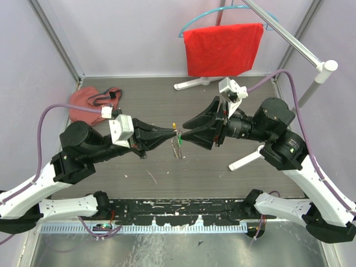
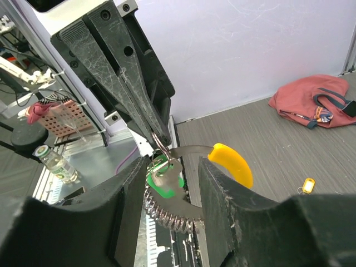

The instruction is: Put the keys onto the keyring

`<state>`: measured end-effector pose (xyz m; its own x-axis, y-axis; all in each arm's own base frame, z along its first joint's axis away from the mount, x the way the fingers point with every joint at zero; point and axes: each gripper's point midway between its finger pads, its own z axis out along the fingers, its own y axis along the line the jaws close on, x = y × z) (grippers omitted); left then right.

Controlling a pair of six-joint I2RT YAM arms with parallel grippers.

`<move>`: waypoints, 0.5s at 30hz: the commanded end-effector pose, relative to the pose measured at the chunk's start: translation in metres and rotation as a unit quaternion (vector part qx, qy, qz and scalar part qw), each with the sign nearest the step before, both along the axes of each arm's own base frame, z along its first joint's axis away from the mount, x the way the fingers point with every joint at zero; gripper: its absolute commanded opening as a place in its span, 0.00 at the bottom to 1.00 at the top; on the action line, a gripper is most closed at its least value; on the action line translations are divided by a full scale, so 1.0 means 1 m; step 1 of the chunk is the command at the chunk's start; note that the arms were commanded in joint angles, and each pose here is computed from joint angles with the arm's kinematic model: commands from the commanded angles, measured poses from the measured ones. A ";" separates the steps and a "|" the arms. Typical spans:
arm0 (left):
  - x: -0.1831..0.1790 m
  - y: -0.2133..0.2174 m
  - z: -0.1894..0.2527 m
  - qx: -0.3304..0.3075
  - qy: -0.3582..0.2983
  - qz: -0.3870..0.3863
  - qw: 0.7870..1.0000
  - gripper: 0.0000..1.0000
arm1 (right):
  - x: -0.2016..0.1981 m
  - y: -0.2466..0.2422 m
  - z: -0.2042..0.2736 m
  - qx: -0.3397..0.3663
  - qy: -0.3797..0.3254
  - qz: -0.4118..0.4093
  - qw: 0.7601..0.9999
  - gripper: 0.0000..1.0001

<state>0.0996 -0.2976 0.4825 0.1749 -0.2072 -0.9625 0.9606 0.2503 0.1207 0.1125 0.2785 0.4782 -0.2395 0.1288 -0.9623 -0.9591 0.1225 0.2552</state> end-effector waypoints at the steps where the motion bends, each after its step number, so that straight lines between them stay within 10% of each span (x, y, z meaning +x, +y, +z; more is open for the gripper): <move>1: -0.004 0.003 0.019 -0.030 -0.013 -0.005 0.999 0.00 | -0.007 -0.003 0.020 0.031 -0.020 0.010 0.999 0.48; 15: -0.004 0.002 0.019 -0.029 -0.013 -0.007 0.999 0.00 | -0.006 0.000 0.014 0.025 -0.017 0.016 0.999 0.23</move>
